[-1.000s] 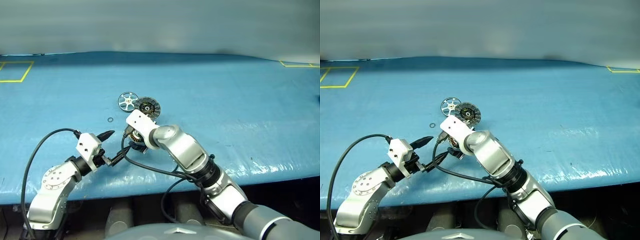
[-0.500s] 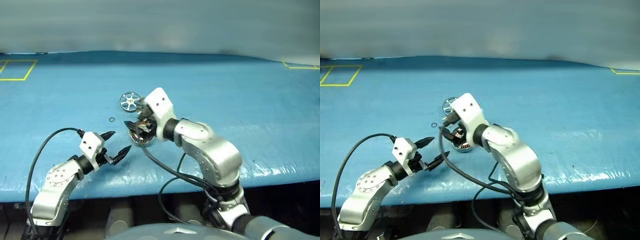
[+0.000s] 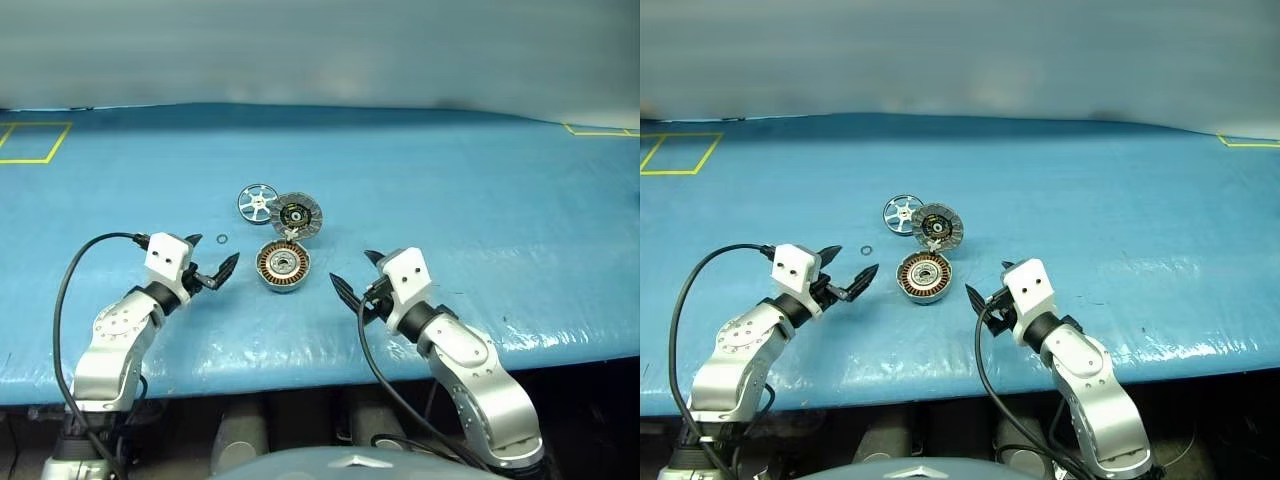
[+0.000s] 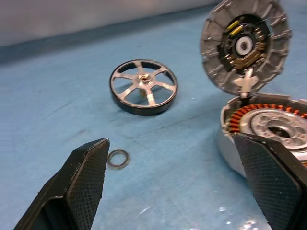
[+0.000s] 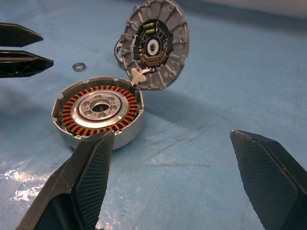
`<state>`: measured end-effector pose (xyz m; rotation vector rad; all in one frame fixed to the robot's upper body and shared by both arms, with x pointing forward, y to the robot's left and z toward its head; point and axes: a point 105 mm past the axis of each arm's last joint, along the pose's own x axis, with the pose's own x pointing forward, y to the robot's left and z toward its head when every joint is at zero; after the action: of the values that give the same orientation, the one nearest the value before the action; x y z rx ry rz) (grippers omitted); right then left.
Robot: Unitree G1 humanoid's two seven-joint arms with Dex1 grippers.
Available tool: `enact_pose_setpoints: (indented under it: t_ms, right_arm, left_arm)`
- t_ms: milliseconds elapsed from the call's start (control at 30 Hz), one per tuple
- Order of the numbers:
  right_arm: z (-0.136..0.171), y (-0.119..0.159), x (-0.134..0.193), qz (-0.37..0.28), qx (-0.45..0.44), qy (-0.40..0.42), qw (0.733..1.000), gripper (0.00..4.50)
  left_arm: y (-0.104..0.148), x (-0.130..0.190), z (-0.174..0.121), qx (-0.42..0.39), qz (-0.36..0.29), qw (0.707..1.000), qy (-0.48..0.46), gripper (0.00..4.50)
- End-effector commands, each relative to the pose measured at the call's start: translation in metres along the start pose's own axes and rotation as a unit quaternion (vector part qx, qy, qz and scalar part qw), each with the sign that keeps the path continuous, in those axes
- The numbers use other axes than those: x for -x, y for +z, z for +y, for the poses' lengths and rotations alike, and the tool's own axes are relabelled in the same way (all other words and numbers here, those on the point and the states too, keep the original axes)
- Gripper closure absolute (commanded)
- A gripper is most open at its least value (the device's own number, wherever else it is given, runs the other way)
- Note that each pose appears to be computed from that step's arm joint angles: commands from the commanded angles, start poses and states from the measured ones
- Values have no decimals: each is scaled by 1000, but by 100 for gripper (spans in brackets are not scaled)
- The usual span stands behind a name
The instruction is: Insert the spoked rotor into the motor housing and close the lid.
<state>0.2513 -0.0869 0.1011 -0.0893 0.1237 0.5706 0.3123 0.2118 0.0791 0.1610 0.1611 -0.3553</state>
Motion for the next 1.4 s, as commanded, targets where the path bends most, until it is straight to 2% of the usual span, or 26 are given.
enact_pose_setpoints:
  t_ms: [33, 167, 400, 600, 1000, 1133, 1400]
  right_arm:
    - [1, 8, 2, -28, -6, -3, 1000, 41]
    - [0, 2, 1, -20, -7, -5, 1000, 41]
    - [-1, 2, -1, -21, -14, -14, 1000, 41]
    - [-2, -1, -1, -13, -19, -24, 999, 41]
    - [-3, 1, -4, -13, -24, -32, 999, 41]
    - [-5, 2, -3, -14, -24, -37, 999, 37]
    - [-6, 4, -4, -14, -23, -40, 999, 37]
  left_arm:
    - [6, -9, 10, 3, -7, 1000, 16, 0]
    - [3, -26, 8, 12, 4, 1000, -1, 0]
    - [4, -50, -1, -26, 23, 998, -46, 0]
    - [2, -62, 6, -34, 37, 998, -32, 0]
    - [-37, -61, -3, -28, 108, 993, -49, 0]
    - [-40, -60, -3, -32, 118, 992, -43, 83]
    - [-51, -52, -6, -3, 139, 989, -55, 349]
